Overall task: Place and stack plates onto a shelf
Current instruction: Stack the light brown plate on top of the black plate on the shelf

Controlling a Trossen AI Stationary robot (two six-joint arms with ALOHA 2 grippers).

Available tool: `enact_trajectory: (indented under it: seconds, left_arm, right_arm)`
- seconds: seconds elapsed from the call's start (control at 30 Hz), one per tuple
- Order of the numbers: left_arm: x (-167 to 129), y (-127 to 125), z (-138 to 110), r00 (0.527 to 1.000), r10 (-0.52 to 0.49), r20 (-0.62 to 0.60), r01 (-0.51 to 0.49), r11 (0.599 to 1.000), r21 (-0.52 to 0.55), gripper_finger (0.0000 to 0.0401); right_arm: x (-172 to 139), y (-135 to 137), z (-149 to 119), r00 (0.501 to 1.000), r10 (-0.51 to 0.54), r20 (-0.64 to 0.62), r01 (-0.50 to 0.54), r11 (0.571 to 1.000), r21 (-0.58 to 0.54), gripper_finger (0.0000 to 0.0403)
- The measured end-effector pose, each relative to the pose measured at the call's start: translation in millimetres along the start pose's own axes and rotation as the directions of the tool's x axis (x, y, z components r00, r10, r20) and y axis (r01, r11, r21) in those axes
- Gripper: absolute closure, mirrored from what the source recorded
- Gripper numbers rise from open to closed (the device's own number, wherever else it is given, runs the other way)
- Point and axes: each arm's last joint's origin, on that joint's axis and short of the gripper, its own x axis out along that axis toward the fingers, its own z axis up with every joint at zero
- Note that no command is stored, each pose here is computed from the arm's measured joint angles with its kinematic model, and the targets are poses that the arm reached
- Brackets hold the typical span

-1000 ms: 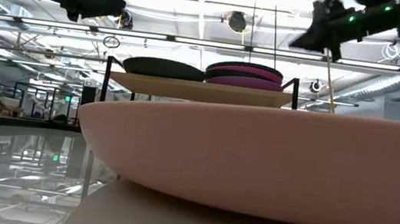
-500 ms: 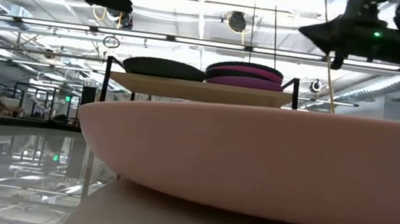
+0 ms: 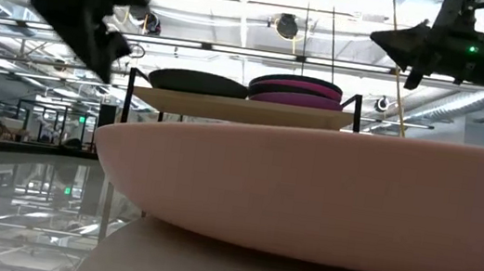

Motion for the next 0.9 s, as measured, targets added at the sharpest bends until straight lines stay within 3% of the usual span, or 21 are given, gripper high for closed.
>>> enact_trajectory:
  seconds: [0.27,0.47,0.7,0.9]
  left_arm:
    - [26,-6,-7,0.969,-0.181,-0.171,0.17,0.982,-0.081,0.022]
    - [39,-15,-12,0.943,-0.212,-0.256,0.193,0.976,-0.096,0.022]
    - [41,-27,-13,0.937,-0.237,-0.258,0.23,0.972,-0.057,0.022]
    - [42,-33,-14,0.931,-0.247,-0.269,0.232,0.969,-0.087,0.022]
  right_arm:
    - [0,1,0,1.0,0.004,-0.001,-0.004,1.0,-0.007,0.0403]
    - [0,1,-1,1.0,0.003,-0.006,-0.003,1.0,-0.007,0.0403]
    - [0,1,-1,1.0,0.003,-0.006,-0.003,1.0,-0.004,0.0403]
    - [0,1,-1,1.0,0.002,-0.006,-0.002,1.0,0.017,0.0403]
